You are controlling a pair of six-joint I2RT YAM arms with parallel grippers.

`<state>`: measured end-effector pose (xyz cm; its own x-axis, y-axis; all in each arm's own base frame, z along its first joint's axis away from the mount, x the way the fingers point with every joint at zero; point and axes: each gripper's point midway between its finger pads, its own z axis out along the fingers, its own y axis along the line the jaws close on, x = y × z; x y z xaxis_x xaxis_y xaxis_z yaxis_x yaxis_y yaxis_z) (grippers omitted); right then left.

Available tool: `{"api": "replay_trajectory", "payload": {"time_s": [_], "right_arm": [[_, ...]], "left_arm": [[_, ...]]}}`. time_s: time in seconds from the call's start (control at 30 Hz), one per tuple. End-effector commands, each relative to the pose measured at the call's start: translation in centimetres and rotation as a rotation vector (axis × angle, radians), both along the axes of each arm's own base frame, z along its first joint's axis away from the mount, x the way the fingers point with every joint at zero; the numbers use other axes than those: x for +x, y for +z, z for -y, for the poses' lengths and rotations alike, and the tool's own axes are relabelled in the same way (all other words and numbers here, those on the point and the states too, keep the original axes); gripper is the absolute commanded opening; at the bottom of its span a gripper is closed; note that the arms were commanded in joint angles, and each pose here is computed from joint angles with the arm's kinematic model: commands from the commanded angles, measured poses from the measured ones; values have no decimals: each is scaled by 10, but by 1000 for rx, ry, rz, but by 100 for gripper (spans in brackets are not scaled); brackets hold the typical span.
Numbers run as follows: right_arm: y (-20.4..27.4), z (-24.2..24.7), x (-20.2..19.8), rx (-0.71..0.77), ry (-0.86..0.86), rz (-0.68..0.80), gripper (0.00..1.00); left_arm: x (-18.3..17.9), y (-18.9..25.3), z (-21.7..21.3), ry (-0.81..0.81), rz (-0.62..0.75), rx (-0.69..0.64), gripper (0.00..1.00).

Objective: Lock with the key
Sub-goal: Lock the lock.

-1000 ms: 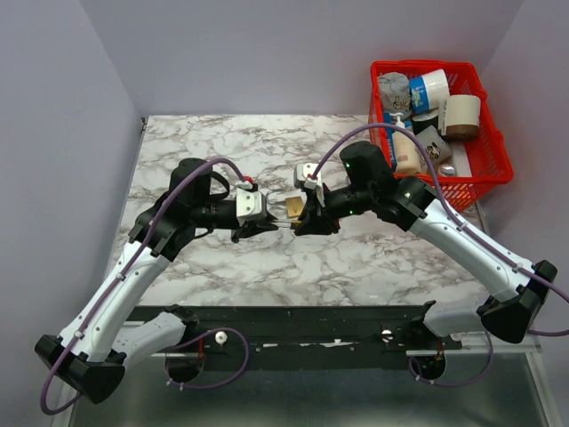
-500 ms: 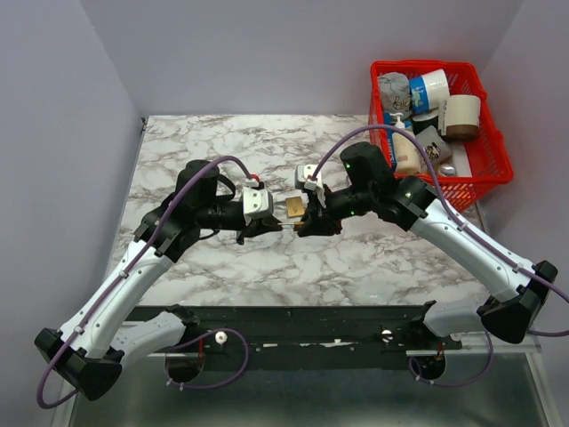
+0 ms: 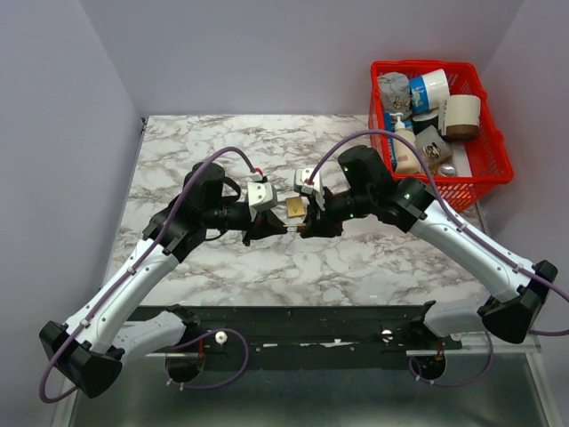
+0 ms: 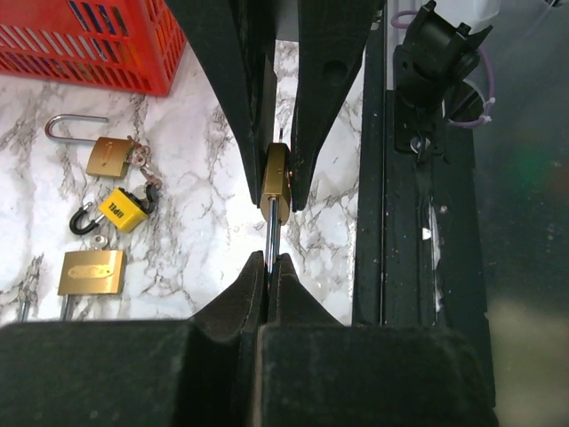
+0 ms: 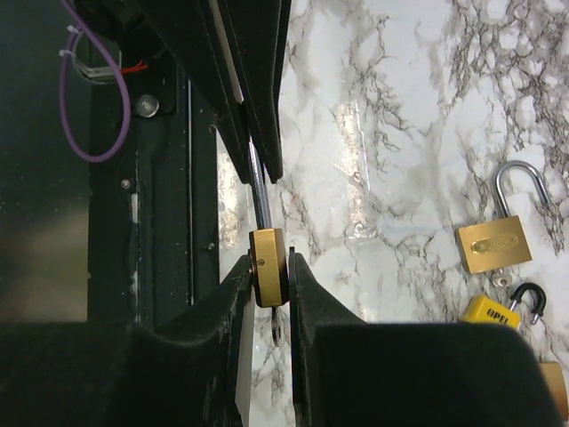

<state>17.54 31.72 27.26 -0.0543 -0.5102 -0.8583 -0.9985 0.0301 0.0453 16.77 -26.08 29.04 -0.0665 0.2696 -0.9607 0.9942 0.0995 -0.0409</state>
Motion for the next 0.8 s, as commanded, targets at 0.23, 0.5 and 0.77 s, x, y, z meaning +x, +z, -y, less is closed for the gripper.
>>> {"api": "replay_trajectory", "payload": {"time_s": [0.23,0.5,0.77], "right_arm": [[43,-43,-9,198,93,71,1],[44,-52,-10,202,109,58,1],[33,-33,11,176,-41,-23,1]], "left_arm": [[0,31,29,-58,39,-164,0],[2,33,34,-45,29,-181,0],[21,34,-4,83,-15,-171,1]]}}
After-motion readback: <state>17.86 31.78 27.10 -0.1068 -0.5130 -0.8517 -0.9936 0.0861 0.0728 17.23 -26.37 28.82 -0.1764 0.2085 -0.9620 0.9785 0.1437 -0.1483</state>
